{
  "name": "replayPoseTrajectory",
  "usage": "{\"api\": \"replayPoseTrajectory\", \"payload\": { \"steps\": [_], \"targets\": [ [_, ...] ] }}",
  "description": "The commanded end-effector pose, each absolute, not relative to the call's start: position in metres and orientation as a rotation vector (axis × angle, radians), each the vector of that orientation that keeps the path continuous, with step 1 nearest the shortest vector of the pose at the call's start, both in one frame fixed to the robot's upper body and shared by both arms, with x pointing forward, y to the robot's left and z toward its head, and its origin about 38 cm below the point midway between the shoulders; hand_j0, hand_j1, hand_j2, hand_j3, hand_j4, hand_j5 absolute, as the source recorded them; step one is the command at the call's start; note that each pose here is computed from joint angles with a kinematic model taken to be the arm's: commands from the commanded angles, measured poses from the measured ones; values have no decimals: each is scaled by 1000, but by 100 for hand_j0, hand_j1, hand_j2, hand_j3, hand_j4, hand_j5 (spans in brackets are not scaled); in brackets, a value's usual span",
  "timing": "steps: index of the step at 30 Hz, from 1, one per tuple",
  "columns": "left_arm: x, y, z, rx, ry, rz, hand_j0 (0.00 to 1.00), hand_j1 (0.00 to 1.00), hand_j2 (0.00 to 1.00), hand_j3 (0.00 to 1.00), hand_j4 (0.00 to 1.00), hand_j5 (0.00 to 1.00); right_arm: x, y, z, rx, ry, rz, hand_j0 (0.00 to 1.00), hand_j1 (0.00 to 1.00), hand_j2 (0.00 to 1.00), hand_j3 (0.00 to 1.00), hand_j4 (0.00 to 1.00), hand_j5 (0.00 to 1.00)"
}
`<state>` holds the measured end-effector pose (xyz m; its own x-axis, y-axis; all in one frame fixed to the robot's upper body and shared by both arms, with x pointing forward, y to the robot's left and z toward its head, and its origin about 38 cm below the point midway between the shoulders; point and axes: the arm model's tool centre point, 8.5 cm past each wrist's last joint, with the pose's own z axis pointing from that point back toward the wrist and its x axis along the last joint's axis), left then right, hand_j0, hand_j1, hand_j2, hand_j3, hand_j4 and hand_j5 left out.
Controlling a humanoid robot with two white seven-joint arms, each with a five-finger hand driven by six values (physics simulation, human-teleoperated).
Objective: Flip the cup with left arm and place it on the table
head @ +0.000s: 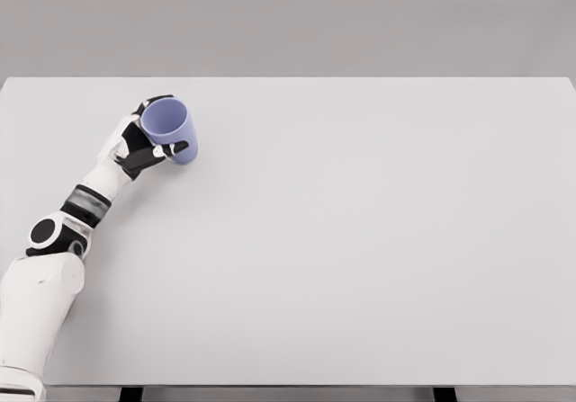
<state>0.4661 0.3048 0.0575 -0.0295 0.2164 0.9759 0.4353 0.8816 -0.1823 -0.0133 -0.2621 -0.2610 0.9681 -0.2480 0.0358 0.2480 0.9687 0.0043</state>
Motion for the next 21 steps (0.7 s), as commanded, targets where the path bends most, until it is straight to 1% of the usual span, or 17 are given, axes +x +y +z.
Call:
{"api": "replayPoseTrajectory", "payload": {
  "steps": [1, 5, 7, 9, 10, 11, 16, 19, 21],
  "targets": [
    [466, 306, 55, -538, -1576, -163, 55, 55, 55, 55, 55, 55, -13, -262, -261, 0, -36, -251, 100, 100, 100, 100, 100, 100],
    [468, 308, 55, -544, -1551, -155, 56, 56, 56, 56, 56, 56, -13, -262, -261, 0, -36, -252, 100, 100, 100, 100, 100, 100],
    [467, 306, 55, -546, -1550, -158, 59, 59, 59, 59, 59, 59, -13, -262, -261, 0, -36, -251, 100, 100, 100, 100, 100, 100],
    [467, 305, 55, -540, -1556, -169, 69, 69, 69, 69, 69, 69, -13, -262, -261, 0, -36, -252, 100, 100, 100, 100, 100, 100],
    [467, 305, 56, -539, -1559, -172, 72, 72, 72, 72, 72, 72, -13, -262, -261, 0, -35, -251, 100, 100, 100, 100, 100, 100],
    [467, 305, 56, -538, -1559, -173, 78, 78, 78, 78, 78, 78, -13, -262, -261, 0, -36, -252, 100, 100, 100, 100, 100, 100],
    [467, 305, 56, -538, -1563, -175, 87, 87, 87, 87, 87, 87, -12, -262, -261, 0, -38, -251, 100, 100, 100, 100, 100, 100],
    [467, 305, 58, -538, -1568, -178, 88, 88, 88, 88, 88, 88, -13, -262, -261, 0, -36, -251, 100, 100, 100, 100, 100, 100],
    [467, 304, 59, -538, -1571, -180, 93, 93, 93, 93, 93, 93, -13, -262, -261, 0, -36, -251, 100, 100, 100, 100, 100, 100]
  ]
}}
